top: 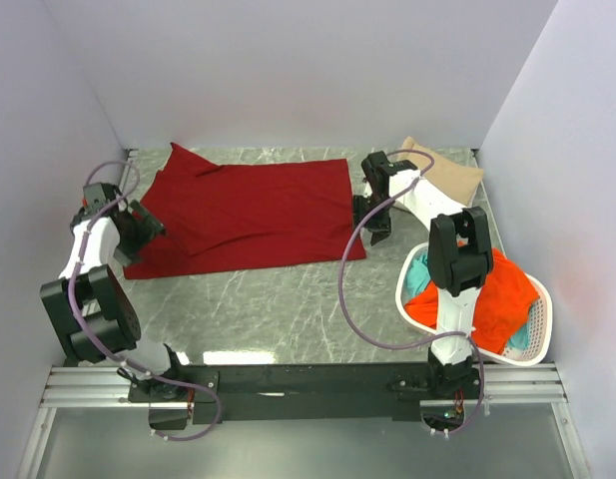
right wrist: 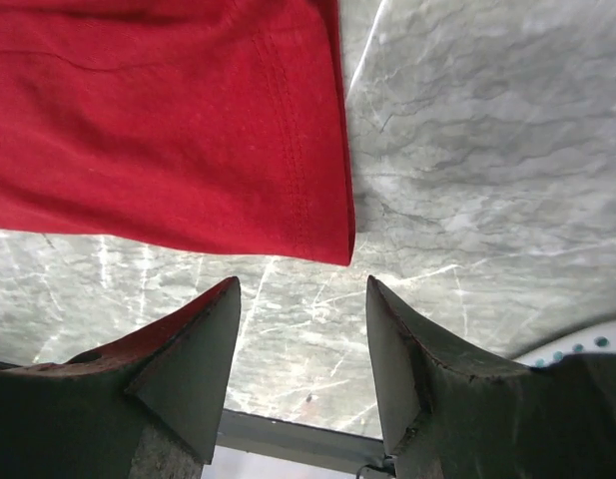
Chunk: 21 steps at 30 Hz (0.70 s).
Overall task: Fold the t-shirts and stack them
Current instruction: Fold the tshirt
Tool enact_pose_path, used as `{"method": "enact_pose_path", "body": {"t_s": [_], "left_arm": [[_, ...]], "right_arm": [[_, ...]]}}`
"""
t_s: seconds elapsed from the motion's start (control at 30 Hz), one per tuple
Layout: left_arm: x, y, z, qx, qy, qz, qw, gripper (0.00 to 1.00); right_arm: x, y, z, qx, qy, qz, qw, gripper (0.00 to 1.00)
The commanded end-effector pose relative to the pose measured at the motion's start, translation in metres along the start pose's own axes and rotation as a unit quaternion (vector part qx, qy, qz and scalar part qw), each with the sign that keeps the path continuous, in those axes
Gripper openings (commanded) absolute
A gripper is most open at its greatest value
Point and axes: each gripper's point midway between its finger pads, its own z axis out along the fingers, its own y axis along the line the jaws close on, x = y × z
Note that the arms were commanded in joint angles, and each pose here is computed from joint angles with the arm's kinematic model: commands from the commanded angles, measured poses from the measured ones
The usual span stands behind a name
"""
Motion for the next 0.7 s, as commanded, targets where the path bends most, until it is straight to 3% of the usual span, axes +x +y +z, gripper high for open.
{"method": "enact_pose_path", "body": {"t_s": [0.0, 0.4, 0.67], "left_arm": [[0.014, 0.018, 0.000, -0.021, -0.001, -0.009, 1.000, 0.89], [0.050, 0.051, 0.034, -0.022, 0.053, -0.055, 0.997, 0.88], [0.050, 0.063, 0.044, -0.025, 0.058, -0.070, 0.996, 0.87]], "right_arm": [[-0.008, 0.006, -0.002, -0.024, -0.031, 0.002, 0.999, 0.60], [0.011, -0.008, 0.030, -0.007, -0.002, 0.012, 1.000, 0.55], [0.020, -0.012, 0.047, -0.005, 0.015, 0.015, 1.000, 0.42]]}}
